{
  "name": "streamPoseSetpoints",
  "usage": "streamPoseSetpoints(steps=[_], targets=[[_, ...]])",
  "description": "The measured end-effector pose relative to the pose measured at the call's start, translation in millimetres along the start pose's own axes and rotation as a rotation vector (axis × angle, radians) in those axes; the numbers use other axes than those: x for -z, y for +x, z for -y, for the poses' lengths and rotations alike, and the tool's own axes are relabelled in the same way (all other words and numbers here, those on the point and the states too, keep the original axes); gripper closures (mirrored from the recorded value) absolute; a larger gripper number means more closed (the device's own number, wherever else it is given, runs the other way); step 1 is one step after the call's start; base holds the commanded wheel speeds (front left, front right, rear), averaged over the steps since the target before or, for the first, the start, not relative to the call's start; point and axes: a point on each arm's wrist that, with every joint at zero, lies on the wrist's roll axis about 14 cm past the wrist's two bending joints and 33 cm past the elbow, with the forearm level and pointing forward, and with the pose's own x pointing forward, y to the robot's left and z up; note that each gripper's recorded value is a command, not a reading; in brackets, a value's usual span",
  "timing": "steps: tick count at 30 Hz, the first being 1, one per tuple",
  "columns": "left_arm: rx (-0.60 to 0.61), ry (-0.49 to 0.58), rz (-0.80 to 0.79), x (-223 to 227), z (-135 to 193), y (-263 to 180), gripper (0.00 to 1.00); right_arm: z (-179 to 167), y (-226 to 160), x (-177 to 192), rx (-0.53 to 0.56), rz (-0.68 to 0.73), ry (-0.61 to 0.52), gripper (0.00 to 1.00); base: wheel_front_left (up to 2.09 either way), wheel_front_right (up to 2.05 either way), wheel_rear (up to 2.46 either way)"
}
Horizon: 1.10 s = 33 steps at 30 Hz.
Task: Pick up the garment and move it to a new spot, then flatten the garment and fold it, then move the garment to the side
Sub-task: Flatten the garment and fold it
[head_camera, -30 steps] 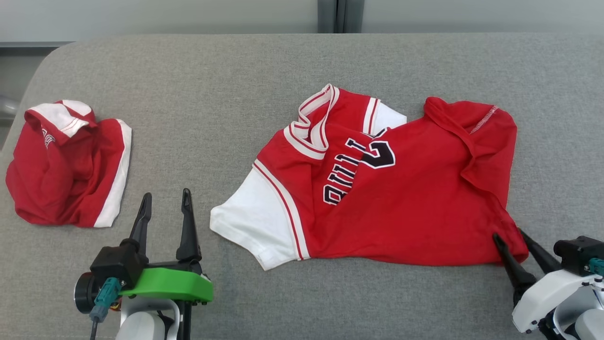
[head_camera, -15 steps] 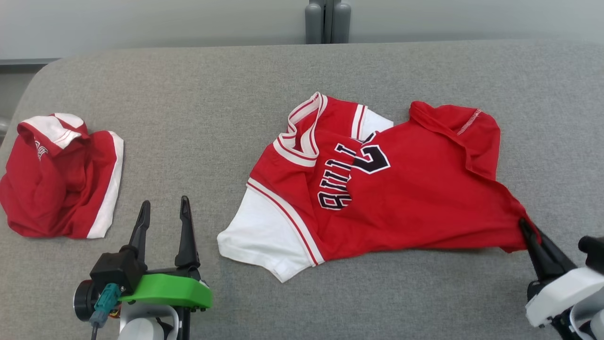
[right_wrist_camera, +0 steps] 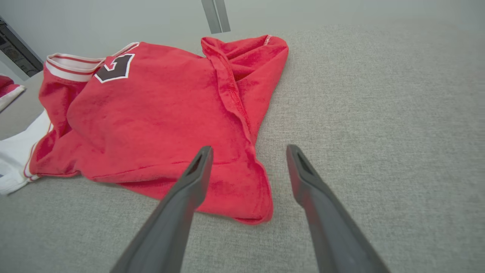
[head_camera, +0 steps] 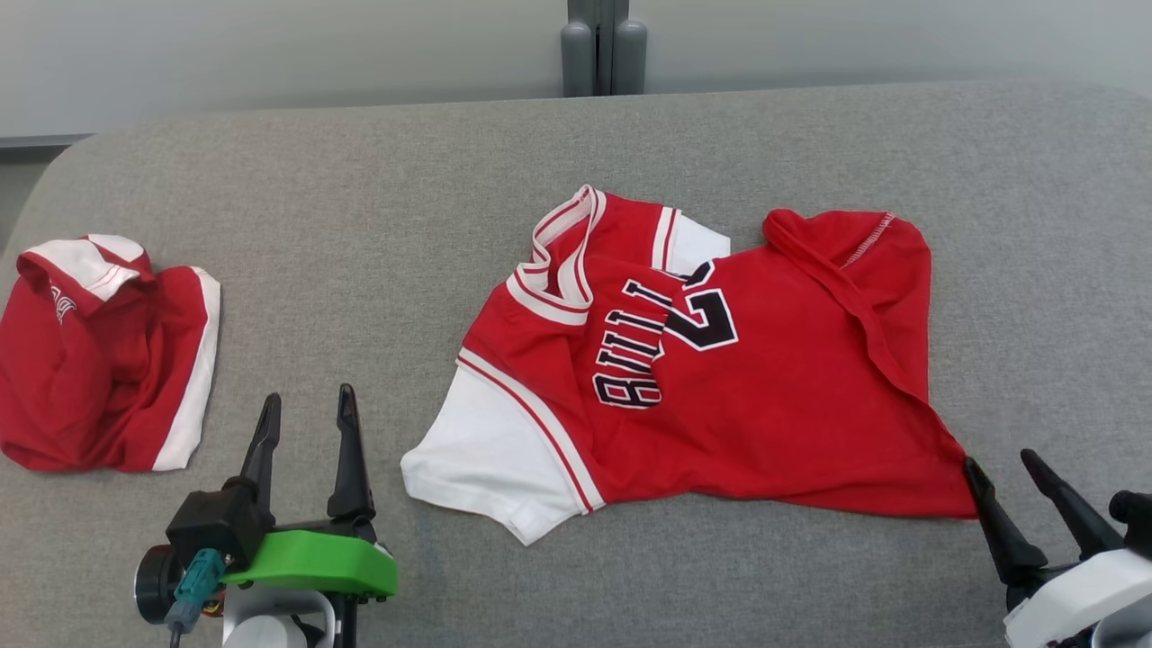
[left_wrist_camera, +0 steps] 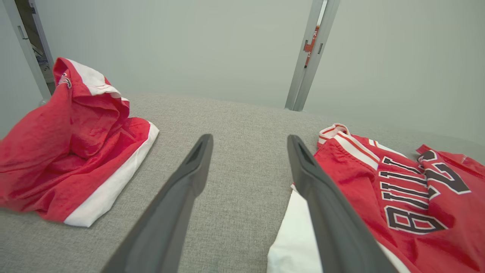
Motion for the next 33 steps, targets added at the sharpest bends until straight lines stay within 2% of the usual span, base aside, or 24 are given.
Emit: streamPoseSetpoints(steps=[10,17,33], targets=[[0.0,0.008,0.016,-5.7,-3.4,-5.6,0.0,-11.7,-1.8,-52.9,0.012,0.198,-0.043,0.0,0.0,0.0,0.0],[0.022,0.038,0.035,-12.5,-0.6,-9.3,0.0,-26.0,-7.3,-75.8,0.01,0.291,-0.079,0.0,0.0,0.0,0.0],[0.041,0.078,0.052,-19.9,-7.5,-27.5,0.0,-31.4,-34.2,-81.0,0.059,0.346,-0.091,0.0,0.0,0.0,0.0]])
